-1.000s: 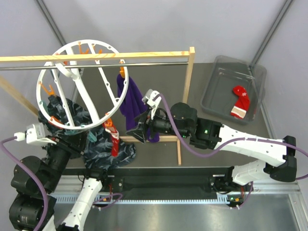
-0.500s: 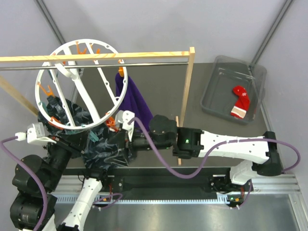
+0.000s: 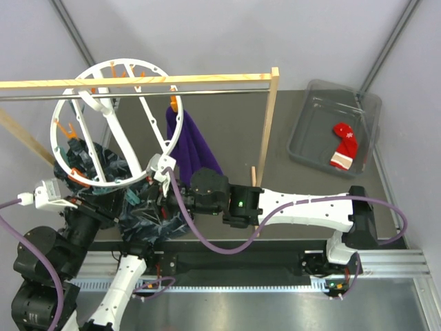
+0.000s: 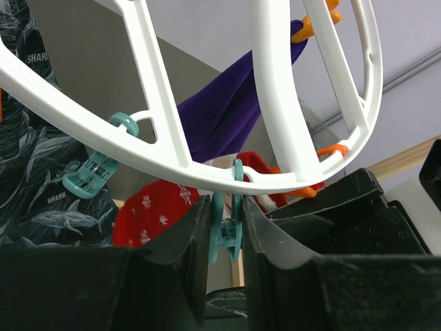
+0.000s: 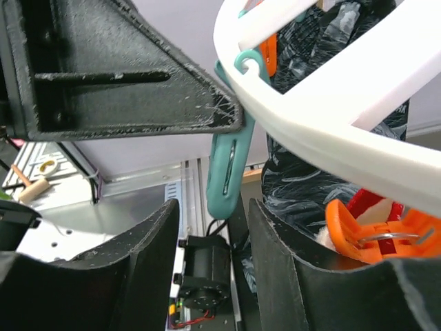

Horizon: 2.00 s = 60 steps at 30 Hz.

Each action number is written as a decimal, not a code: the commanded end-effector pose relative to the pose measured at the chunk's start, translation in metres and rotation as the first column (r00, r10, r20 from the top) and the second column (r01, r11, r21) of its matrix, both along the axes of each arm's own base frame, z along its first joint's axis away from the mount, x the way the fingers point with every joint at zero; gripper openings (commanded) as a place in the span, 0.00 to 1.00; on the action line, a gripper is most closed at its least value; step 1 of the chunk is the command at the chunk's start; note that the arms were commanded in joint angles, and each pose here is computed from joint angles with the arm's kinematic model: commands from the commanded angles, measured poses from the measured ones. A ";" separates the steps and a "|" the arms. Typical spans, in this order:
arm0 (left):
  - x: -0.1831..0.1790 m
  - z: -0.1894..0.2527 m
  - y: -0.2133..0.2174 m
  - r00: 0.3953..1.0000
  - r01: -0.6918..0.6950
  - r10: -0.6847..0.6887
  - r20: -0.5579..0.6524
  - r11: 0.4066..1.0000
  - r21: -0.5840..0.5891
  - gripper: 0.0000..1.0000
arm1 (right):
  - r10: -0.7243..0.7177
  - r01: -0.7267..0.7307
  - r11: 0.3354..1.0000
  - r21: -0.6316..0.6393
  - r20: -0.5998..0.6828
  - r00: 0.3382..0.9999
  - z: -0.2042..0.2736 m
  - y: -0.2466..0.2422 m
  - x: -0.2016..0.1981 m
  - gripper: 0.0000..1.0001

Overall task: Clip the socks to the hanger
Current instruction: Open the clamp at the hanger.

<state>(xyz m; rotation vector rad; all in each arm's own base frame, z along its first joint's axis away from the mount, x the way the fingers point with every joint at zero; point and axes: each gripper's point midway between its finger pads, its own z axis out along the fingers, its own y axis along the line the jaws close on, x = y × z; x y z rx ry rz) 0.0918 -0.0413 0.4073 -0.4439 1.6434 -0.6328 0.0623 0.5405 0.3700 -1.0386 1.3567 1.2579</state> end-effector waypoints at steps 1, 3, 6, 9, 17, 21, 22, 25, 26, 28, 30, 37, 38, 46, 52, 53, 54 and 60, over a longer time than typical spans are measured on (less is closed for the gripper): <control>-0.006 0.012 0.002 0.999 -0.012 0.013 0.047 1.000 -0.015 0.00 | -0.041 0.041 0.986 0.161 -0.001 0.999 0.056 0.000 0.011 0.45; -0.005 0.012 0.002 0.999 -0.010 0.011 0.047 1.000 -0.015 0.00 | -0.033 0.033 0.985 0.171 -0.002 0.999 0.058 0.002 0.009 0.44; -0.006 0.013 0.002 0.998 -0.012 0.013 0.053 1.000 -0.016 0.00 | -0.035 0.035 0.982 0.185 -0.005 0.999 0.061 0.004 0.010 0.42; -0.008 0.014 -0.003 0.998 0.020 -0.019 0.056 1.000 -0.019 0.00 | -0.038 0.040 0.982 0.186 -0.015 0.999 0.062 0.007 0.012 0.34; -0.009 0.014 -0.004 0.998 0.023 -0.022 0.055 0.999 -0.026 0.00 | -0.036 0.041 0.981 0.192 -0.028 0.999 0.061 0.012 0.012 0.12; -0.009 0.013 -0.004 0.998 0.026 -0.025 0.051 0.999 -0.019 0.00 | -0.035 0.040 0.982 0.183 -0.030 0.999 0.057 0.014 0.011 0.00; -0.008 0.011 -0.004 0.999 0.026 -0.026 0.041 1.000 -0.015 0.00 | -0.035 0.040 0.983 0.181 -0.031 0.999 0.057 0.014 0.011 0.00; -0.005 0.007 -0.005 0.999 0.029 -0.029 0.024 1.000 -0.010 0.19 | -0.034 0.039 0.984 0.175 -0.027 0.999 0.058 0.014 0.011 0.00; -0.005 0.006 -0.005 0.999 0.029 -0.029 0.020 1.000 -0.009 0.30 | -0.037 0.042 0.984 0.175 -0.027 0.999 0.059 0.013 0.012 0.00; -0.004 0.004 -0.004 1.000 0.023 -0.023 0.014 1.000 -0.010 0.38 | -0.037 0.040 0.984 0.173 -0.024 0.999 0.058 0.013 0.012 0.00; -0.003 0.002 -0.002 1.000 0.014 -0.014 0.005 1.000 -0.009 0.45 | -0.036 0.039 0.984 0.173 -0.021 0.999 0.058 0.013 0.012 0.00; -0.001 0.000 -0.003 1.000 0.011 -0.012 -0.009 1.000 -0.012 0.56 | -0.037 0.040 0.985 0.167 -0.023 0.999 0.055 0.014 0.012 0.00; -0.001 0.001 -0.002 1.000 0.010 -0.010 -0.006 1.000 -0.012 0.56 | -0.037 0.040 0.985 0.167 -0.022 0.999 0.055 0.014 0.012 0.00; 0.000 0.002 -0.002 1.000 0.004 -0.004 -0.002 1.000 -0.014 0.27 | -0.029 0.030 0.987 0.158 -0.011 1.000 0.054 0.013 0.008 0.00; 0.001 -0.001 -0.002 1.000 0.004 -0.004 -0.018 1.000 -0.005 0.00 | -0.027 0.029 0.990 0.134 -0.019 0.999 0.051 0.013 0.007 0.33; 0.001 -0.001 -0.001 1.000 0.004 -0.004 -0.015 1.000 -0.005 0.00 | -0.029 0.031 0.991 0.128 -0.016 0.999 0.050 0.012 0.007 0.41; 0.002 -0.002 -0.002 1.000 0.004 -0.004 -0.018 1.000 -0.005 0.00 | -0.033 0.034 0.993 0.111 -0.012 0.999 0.047 0.011 0.008 0.50; 0.000 0.000 -0.002 1.000 0.010 -0.010 -0.008 1.000 0.008 0.00 | -0.043 0.043 0.999 -0.020 0.023 0.999 0.035 -0.028 -0.001 0.77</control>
